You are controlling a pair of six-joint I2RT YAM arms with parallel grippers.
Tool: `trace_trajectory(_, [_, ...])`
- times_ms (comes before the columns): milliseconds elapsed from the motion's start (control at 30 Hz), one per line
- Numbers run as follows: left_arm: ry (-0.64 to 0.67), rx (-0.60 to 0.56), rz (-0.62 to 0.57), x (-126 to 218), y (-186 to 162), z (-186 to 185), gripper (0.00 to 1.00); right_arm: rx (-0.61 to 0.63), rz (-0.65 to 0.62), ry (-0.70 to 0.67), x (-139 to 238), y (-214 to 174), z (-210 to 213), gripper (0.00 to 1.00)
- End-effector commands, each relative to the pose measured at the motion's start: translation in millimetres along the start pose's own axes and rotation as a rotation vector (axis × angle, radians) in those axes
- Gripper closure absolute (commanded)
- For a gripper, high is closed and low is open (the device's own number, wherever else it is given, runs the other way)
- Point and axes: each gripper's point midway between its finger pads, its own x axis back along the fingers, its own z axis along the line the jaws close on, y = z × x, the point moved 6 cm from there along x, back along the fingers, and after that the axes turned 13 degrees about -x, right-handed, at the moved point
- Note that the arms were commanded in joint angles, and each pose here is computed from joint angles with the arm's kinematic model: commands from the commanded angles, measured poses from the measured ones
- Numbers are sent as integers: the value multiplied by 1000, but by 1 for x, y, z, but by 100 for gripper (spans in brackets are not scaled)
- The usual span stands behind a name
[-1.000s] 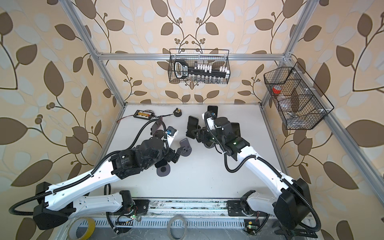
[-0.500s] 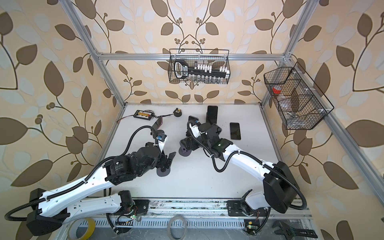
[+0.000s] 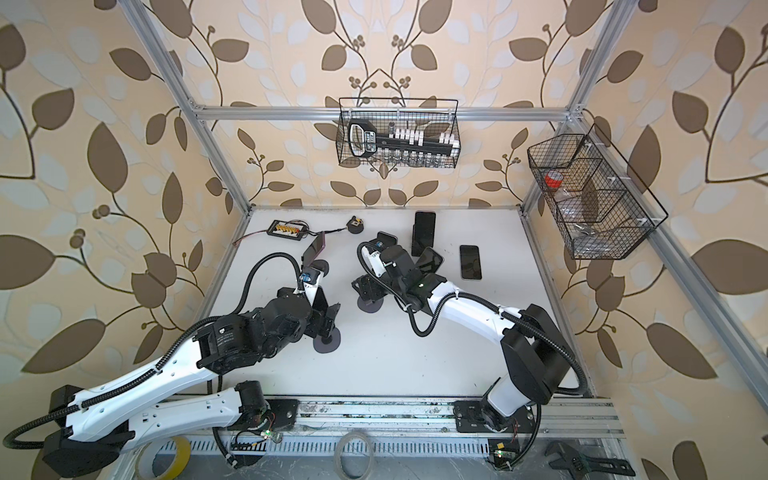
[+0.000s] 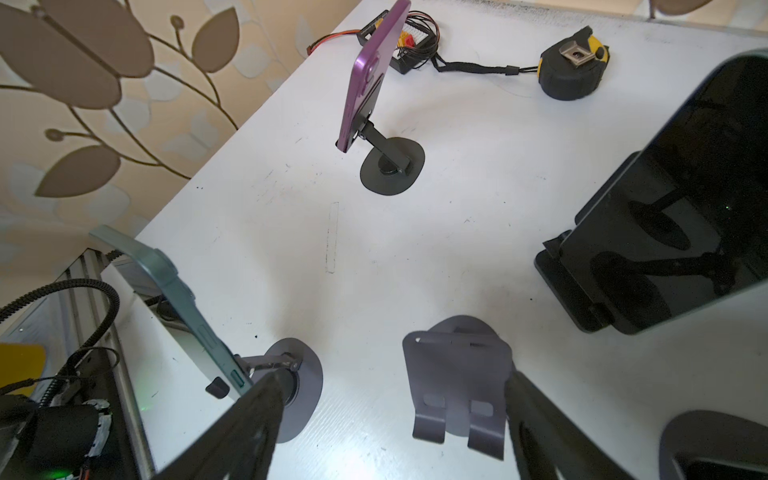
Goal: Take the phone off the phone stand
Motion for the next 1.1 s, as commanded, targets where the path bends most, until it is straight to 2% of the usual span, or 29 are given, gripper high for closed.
trace_trajectory(0, [64,19,0,1,-4,9,1,41,-7,-54,-9,8,1,15])
trace_trajectory(433, [125,7,-42,-1,-4,15,1,64,58,-172,-34,-1,-13,14])
trace_trajectory(833, [111,-43,-31,-12,-4,7,1,49,114,-176,-50,-13,-13,15])
trace_trajectory(1067, [114,-40,-65,-7,0,10,1,33,111,-180,-54,-14,-14,24])
